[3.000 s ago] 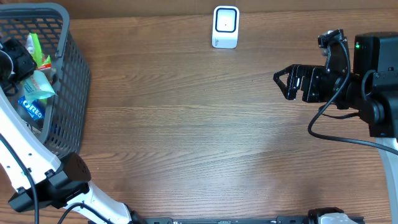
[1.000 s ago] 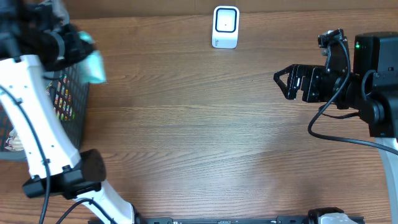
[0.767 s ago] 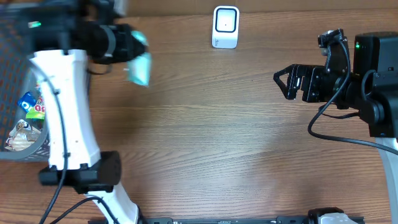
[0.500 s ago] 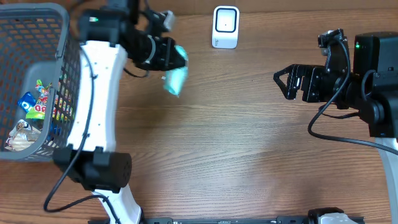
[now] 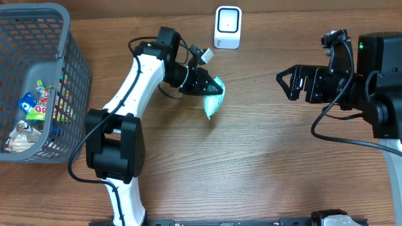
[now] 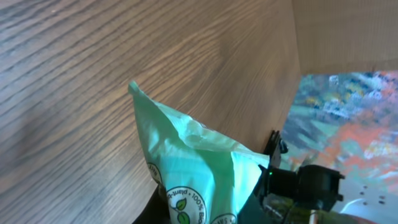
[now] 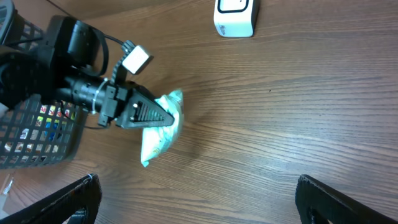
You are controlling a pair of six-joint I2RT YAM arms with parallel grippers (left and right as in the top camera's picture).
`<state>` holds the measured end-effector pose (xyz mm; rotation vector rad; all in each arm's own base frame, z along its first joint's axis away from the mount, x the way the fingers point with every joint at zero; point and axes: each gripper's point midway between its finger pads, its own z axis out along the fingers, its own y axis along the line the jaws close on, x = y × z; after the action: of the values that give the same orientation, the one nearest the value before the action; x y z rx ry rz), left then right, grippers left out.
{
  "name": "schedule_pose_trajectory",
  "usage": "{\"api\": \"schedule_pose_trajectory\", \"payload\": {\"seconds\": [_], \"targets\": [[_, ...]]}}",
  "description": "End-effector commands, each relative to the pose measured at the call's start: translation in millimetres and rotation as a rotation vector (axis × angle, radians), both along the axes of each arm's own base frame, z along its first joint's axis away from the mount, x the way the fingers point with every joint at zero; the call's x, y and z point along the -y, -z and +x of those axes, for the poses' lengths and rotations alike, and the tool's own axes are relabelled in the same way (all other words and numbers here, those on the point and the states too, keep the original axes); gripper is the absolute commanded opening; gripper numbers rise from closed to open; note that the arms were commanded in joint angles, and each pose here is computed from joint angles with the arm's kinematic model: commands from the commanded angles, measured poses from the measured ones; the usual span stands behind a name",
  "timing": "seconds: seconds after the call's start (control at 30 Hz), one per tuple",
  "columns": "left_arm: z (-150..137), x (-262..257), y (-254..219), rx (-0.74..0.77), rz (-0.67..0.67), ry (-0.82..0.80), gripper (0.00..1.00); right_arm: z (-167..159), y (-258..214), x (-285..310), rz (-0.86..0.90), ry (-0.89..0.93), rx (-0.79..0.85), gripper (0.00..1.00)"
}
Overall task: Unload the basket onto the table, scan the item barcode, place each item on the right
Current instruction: 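Carry the mint-green bar to the table center and release it, then return the left gripper into the basket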
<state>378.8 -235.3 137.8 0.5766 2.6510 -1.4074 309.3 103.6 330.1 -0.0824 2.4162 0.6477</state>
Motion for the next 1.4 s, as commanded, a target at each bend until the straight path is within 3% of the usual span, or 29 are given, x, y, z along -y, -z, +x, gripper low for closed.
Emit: {"api": "schedule_pose_trajectory", "payload": {"seconds": [0.0,0.17,0.4,0.7,0.87,1.07,1.2,1.37], "targets": [[-10,5,6,-0.018,-0.004,0.019,0.15,1,-11,-1,-0.004,-0.004,0.036,1.00],[-13,-8,33,-0.100,0.145,-0.059,0.27,1,-11,-1,-0.004,-0.004,0.036,1.00],[-12,-15,42,-0.136,0.208,-0.110,0.40,1,-11,-1,-0.004,-0.004,0.036,1.00],[-10,-22,31,-0.133,0.258,-0.114,0.46,0,-10,-1,-0.004,-0.004,0.032,1.00],[2,-35,-10,-0.053,0.354,-0.121,0.45,-1,-10,-1,-0.005,-0.004,0.029,1.00],[26,-73,-93,0.198,0.532,-0.220,0.46,-1,-9,-1,-0.005,-0.004,0.029,1.00],[34,-117,-160,0.344,0.628,-0.414,0.49,-1,-10,-1,-0.005,-0.004,0.029,1.00],[25,-187,-214,0.408,0.720,-0.684,0.52,-1,-10,-1,-0.004,-0.004,0.029,1.00]]}}
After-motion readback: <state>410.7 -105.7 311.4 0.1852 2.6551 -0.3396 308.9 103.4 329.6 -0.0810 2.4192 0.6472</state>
